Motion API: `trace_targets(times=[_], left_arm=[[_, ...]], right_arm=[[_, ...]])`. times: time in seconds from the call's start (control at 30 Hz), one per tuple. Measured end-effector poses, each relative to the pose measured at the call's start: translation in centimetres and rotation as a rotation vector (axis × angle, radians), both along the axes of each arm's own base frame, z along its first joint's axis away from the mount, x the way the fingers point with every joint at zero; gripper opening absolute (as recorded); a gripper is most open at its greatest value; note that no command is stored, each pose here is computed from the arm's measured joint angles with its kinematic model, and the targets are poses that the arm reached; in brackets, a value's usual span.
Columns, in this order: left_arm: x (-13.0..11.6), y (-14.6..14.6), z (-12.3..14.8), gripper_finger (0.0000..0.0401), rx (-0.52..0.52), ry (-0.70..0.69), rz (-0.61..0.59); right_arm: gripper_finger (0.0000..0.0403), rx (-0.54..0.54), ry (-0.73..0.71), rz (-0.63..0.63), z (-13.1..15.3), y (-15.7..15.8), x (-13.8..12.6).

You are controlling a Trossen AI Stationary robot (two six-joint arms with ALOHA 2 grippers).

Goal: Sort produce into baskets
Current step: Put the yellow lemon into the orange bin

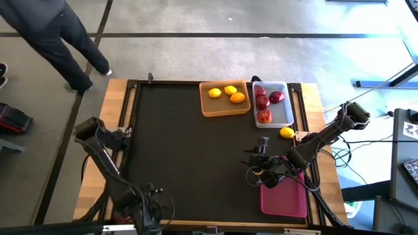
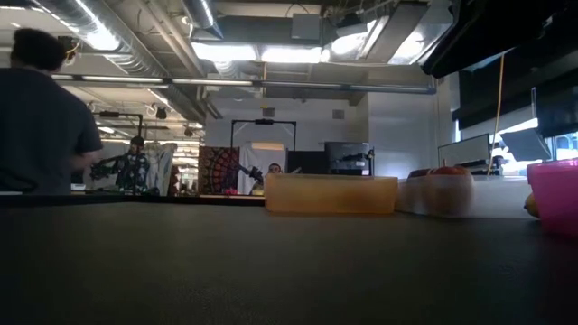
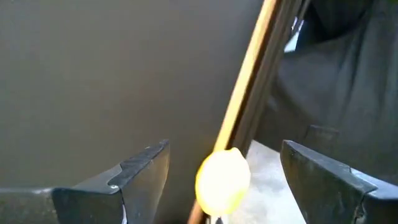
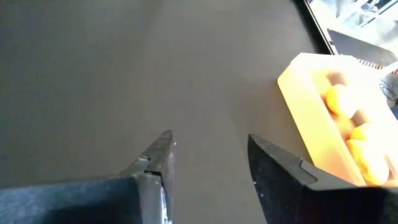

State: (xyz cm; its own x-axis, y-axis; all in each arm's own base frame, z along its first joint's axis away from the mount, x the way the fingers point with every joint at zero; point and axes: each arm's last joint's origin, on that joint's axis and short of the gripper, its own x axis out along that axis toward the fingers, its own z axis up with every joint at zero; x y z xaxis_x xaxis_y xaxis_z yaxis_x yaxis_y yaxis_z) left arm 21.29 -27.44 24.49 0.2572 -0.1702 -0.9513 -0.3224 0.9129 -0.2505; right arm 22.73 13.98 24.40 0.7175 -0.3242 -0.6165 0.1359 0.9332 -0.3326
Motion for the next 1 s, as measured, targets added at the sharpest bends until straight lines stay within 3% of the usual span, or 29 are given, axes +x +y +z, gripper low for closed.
trace_targets(times=[0.27, 0.7, 0.83, 1.0], left_arm=[[-1.3, -3.3, -2.8, 0.0300, -0.061, 0.095, -0.035], [-2.1, -5.5, -7.5, 0.0297, 0.031, 0.166, -0.138], [-2.0, -5.5, -8.1, 0.0269, 0.049, 0.176, -0.157], [-2.1, -5.4, -8.4, 0.0206, 0.066, 0.194, -0.157]], right_arm=[[0.0156, 0.010, 0.004, 0.003, 0.0, 0.0, 0.0], [0.0156, 0.012, 0.003, 0.002, 0.0, 0.0, 0.0], [0.0156, 0.013, 0.002, 0.002, 0.0, 0.0, 0.0], [0.0156, 0.014, 0.001, 0.002, 0.0, 0.0, 0.0]])
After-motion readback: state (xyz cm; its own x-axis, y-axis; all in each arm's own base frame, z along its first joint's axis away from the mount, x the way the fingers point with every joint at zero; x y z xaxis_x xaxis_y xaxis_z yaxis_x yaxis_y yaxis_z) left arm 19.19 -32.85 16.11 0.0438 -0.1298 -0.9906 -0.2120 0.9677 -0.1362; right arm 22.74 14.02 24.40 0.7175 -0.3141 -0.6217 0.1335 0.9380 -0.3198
